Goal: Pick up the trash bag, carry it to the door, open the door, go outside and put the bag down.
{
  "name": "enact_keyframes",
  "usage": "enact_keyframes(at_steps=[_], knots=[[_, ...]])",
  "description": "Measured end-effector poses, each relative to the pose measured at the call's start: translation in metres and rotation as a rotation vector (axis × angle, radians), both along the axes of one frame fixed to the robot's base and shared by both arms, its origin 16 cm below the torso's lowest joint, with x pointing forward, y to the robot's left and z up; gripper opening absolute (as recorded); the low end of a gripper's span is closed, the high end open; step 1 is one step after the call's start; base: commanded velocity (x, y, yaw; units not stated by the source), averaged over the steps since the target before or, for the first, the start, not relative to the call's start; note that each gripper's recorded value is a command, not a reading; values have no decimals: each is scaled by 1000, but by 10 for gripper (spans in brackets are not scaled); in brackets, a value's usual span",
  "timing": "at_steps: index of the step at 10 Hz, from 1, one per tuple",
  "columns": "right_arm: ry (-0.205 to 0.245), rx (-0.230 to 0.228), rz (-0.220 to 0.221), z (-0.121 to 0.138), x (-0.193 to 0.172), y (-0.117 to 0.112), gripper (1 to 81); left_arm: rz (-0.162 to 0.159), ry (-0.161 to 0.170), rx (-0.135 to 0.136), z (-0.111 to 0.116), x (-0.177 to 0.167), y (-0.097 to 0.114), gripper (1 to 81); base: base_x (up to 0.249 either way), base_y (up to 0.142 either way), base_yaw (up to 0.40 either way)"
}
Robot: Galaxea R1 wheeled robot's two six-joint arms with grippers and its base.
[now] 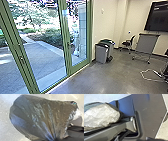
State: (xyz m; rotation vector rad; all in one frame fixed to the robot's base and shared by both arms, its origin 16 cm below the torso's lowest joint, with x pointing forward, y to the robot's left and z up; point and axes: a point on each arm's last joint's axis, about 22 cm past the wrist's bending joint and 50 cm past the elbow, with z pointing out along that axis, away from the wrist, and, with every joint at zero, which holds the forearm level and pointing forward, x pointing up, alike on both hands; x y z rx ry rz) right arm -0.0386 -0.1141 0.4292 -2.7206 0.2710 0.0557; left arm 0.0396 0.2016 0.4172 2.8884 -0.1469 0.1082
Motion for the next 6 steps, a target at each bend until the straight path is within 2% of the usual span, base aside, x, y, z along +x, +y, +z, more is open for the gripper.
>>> enact_keyframes(at_steps=[6], knots=[[-2,0,4,0,0,0,811,0,1,2,0,0,2,10,152,-69,0]])
